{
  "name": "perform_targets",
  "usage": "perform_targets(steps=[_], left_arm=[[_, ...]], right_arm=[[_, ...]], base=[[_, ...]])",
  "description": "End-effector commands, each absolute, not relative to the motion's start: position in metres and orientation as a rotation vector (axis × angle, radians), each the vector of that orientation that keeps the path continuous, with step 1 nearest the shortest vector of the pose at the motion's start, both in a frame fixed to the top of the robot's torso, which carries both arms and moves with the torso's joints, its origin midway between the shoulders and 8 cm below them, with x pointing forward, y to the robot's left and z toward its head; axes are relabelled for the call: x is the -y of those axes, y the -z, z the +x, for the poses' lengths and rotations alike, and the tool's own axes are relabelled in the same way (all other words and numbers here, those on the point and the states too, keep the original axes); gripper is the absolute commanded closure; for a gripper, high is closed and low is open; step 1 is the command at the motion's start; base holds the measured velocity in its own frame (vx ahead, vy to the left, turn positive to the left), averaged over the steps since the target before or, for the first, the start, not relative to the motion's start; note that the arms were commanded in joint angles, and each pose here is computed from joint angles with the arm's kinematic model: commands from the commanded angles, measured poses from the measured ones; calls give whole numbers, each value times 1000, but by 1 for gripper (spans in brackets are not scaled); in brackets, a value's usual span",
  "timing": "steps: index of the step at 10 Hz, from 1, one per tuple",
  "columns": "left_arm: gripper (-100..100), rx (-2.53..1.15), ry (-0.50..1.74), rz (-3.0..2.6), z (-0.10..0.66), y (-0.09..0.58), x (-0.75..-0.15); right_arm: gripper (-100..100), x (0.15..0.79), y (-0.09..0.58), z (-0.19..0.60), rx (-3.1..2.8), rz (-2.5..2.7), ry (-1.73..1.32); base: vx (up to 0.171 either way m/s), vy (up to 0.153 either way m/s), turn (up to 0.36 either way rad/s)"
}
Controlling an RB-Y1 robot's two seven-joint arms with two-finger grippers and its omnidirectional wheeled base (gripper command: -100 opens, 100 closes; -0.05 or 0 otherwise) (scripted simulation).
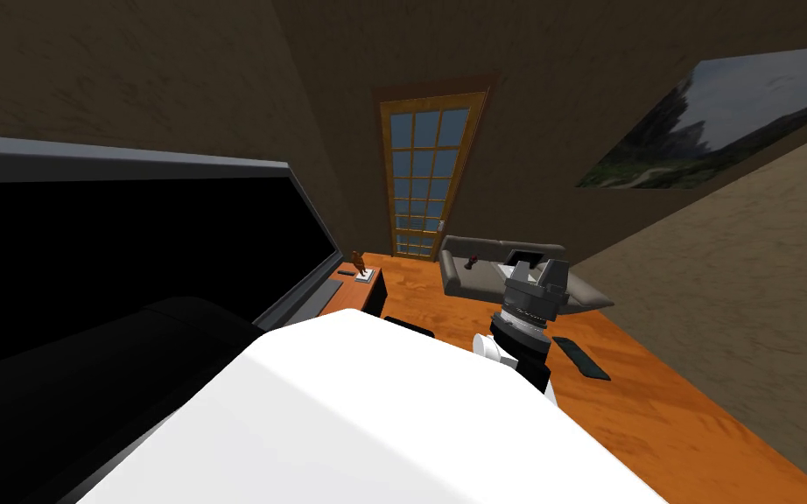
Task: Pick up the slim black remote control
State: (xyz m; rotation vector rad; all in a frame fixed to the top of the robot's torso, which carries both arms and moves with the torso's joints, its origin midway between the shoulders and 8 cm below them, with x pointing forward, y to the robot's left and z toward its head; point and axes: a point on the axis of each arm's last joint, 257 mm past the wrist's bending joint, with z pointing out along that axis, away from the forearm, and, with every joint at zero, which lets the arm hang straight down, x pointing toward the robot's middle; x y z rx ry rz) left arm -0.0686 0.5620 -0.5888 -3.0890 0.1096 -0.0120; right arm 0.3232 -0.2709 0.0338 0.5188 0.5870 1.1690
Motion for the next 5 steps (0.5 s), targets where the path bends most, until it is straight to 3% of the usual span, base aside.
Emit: perform_targets(steps=[1, 4, 5], left_arm=[[100, -105, 9, -3084, -76, 577, -576], [100, -106, 9, -3082, -78, 574, -580], [0, -102, 9, -3084, -78, 574, -580]], right_arm=[[0, 271, -34, 323, -587, 519, -1169], [0, 271, -34, 323, -587, 519, -1169], [0, 271, -34, 323, -587, 519, -1169]], base=[[19, -54, -43], [15, -40, -14], [0, 0, 0]])
